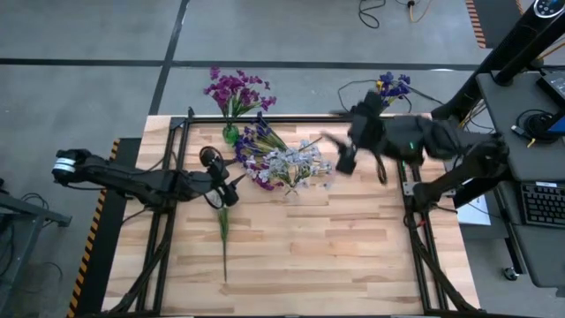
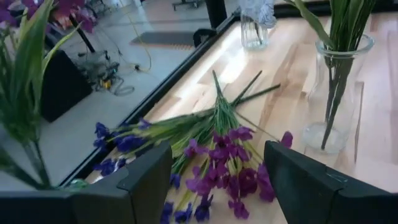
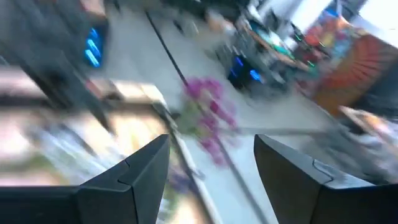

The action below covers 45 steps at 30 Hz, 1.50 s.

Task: Sort flowers into vase by color
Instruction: Put the violet flowers into the green flower vase

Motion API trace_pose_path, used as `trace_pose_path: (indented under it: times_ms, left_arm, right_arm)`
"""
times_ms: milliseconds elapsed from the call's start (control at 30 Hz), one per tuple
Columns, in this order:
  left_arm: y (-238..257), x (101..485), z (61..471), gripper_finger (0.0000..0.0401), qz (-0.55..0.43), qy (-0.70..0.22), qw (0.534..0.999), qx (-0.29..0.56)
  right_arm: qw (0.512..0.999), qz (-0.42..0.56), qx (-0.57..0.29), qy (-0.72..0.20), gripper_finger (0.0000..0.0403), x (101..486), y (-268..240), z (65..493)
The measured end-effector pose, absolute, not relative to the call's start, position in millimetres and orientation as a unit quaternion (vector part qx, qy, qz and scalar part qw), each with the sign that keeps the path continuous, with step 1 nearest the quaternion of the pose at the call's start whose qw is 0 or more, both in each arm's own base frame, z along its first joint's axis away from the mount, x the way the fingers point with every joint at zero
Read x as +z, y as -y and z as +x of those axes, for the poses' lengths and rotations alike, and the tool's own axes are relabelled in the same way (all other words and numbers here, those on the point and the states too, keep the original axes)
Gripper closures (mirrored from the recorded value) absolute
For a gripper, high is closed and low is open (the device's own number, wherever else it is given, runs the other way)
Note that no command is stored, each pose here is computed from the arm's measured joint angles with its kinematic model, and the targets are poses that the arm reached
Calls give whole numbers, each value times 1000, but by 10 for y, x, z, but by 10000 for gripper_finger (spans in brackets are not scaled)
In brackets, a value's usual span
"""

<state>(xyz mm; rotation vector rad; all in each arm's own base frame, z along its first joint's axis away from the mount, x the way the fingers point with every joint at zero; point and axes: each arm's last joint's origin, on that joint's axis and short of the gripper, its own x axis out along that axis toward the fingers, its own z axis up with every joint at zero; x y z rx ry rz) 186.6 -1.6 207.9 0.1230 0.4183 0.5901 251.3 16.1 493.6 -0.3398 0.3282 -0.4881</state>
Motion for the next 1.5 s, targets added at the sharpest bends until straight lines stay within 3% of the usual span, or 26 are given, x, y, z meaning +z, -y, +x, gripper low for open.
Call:
trace_pose_path:
  times_ms: [133,233,500,900,1500]
  left_arm:
    - [43,2241,1793,163,41,-233,928,287]
    - [79,2315,1738,163,32,-244,928,281]
    - [118,2525,1585,163,15,-201,943,264]
    - [77,2579,1249,163,-44,-179,946,266]
    - [85,2548,1287,163,-40,-189,944,268]
  right_arm:
    - [906,-202,-270,-258,186,4912,246,2366]
    - [893,-177,-256,-325,191,4766,512,2293]
    - [874,-124,-201,-425,195,4052,967,2415]
    - [884,-126,-189,-408,197,3006,1425,2452]
    - [901,-109,-182,-379,197,2557,1394,2469]
